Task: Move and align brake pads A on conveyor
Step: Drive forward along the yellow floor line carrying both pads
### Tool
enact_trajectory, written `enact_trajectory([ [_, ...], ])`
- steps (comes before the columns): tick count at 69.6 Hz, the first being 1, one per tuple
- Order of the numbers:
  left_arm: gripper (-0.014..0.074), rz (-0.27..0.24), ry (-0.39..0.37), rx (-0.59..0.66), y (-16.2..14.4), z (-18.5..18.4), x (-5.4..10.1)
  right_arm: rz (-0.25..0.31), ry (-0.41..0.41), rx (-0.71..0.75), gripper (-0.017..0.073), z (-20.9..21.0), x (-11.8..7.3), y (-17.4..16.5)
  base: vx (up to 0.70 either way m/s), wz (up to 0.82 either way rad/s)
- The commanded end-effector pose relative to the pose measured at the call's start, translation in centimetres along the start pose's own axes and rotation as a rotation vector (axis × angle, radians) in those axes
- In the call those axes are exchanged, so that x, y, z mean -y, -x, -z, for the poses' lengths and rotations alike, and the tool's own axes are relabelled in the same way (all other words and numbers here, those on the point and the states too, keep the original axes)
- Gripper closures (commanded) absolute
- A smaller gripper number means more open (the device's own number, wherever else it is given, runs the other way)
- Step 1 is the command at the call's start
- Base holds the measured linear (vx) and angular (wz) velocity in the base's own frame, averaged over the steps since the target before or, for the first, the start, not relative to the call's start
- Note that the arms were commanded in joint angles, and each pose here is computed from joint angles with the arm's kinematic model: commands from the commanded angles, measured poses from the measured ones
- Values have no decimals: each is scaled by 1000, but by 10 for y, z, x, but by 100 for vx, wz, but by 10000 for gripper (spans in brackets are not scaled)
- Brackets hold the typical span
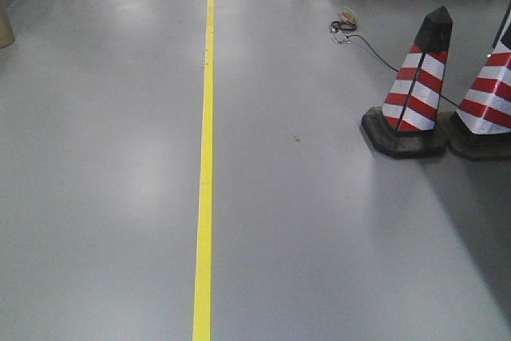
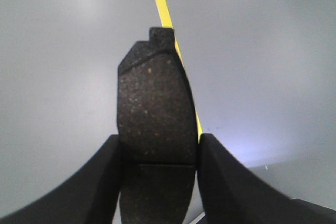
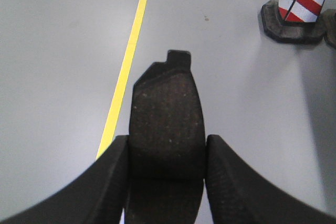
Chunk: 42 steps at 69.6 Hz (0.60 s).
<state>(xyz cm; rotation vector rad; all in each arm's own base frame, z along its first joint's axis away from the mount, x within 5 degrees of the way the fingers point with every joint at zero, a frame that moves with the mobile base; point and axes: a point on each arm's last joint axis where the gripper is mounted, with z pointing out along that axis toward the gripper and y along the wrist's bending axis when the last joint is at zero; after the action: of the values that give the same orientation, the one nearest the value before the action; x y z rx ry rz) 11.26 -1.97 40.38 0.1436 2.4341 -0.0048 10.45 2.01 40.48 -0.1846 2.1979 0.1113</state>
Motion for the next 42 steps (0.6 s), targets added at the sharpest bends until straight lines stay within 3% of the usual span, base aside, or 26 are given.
enact_trajectory([
  [1,600,4,-3,56,5,6,0,6,0,109,567,7,0,13,61,-2],
  [42,600,4,-3,55,5,6,0,6,0,109,567,7,0,13,58,-5],
])
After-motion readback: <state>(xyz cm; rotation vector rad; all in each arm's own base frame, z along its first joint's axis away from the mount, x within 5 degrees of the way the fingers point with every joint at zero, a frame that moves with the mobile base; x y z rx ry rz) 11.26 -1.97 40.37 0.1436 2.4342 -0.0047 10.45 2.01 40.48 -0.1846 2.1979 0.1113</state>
